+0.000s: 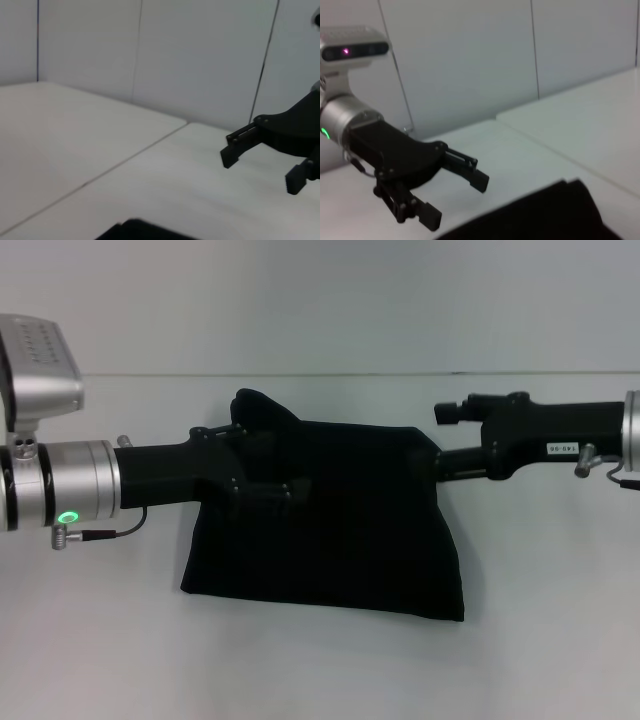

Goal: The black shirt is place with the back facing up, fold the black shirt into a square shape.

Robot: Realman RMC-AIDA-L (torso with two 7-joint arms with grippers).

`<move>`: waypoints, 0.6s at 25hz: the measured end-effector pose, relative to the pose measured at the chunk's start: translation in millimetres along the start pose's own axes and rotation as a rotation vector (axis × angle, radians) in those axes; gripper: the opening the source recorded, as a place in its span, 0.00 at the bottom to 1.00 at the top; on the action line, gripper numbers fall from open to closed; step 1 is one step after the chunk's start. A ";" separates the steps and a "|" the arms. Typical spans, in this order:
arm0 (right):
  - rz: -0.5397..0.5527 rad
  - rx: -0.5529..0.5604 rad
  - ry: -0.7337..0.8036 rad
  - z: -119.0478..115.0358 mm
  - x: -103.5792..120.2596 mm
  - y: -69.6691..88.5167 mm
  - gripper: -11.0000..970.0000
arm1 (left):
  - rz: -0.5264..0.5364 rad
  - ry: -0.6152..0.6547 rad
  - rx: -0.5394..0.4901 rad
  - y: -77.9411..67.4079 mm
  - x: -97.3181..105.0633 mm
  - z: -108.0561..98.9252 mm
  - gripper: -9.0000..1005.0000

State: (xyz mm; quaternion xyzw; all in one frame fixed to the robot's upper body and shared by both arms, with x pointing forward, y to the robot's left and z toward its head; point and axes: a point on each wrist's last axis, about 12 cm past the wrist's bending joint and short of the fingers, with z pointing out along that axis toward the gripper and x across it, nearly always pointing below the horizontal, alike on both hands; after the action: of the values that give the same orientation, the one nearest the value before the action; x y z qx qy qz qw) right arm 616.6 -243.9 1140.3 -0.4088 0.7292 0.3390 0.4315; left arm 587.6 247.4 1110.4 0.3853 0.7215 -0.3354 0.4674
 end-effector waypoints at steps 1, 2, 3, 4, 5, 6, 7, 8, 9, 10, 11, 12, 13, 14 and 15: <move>0.005 0.000 0.016 1.7 1.0 0.1 0.94 | -0.002 0.011 -0.005 0.5 0.9 1.0 0.90; 0.010 -0.001 0.029 3.2 2.1 0.3 0.94 | -0.004 0.020 -0.013 1.3 1.6 1.8 0.90; 0.019 0.000 0.046 5.4 4.6 0.8 0.94 | -0.007 0.029 -0.022 2.2 2.3 2.7 0.90; 0.019 0.000 0.046 5.4 4.6 0.8 0.94 | -0.007 0.029 -0.022 2.2 2.3 2.7 0.90; 0.022 0.003 0.052 6.1 5.3 0.6 0.94 | -0.014 0.041 -0.035 3.3 3.7 3.6 0.90; 0.025 0.007 0.056 6.9 6.2 0.4 0.94 | -0.016 0.045 -0.039 3.5 4.5 3.7 0.90; 0.029 0.010 0.059 7.6 7.2 0.3 0.94 | -0.020 0.050 -0.043 3.8 5.6 4.0 0.90; 0.031 0.011 0.061 8.3 8.0 0.4 0.94 | -0.024 0.057 -0.048 3.9 6.9 4.5 0.90; 0.034 0.010 0.064 9.3 8.8 0.8 0.94 | -0.030 0.069 -0.050 3.6 9.0 5.8 0.90; 0.036 0.009 0.067 10.4 9.6 1.4 0.94 | -0.032 0.072 -0.049 3.5 9.4 6.3 0.90; 0.039 0.006 0.073 11.7 10.3 2.1 0.94 | -0.035 0.081 -0.048 3.2 10.4 7.5 0.90; 0.039 0.005 0.078 12.7 10.7 2.5 0.94 | -0.035 0.086 -0.047 3.1 10.8 8.0 0.90; 0.040 0.004 0.085 14.1 11.2 3.0 0.94 | -0.034 0.090 -0.046 2.9 11.0 8.3 0.90; 0.041 0.002 0.093 15.1 11.6 3.4 0.94 | -0.034 0.091 -0.046 2.9 11.2 8.3 0.90; 0.040 0.001 0.097 15.6 11.8 3.7 0.94 | -0.034 0.091 -0.045 2.9 11.1 8.3 0.90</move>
State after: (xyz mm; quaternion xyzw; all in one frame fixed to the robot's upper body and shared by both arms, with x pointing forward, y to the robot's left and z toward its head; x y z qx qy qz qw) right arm 615.3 -232.6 1123.9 -0.4097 0.7576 0.3271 0.3889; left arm 590.6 244.5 1097.0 0.3773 0.7559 -0.3088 0.4369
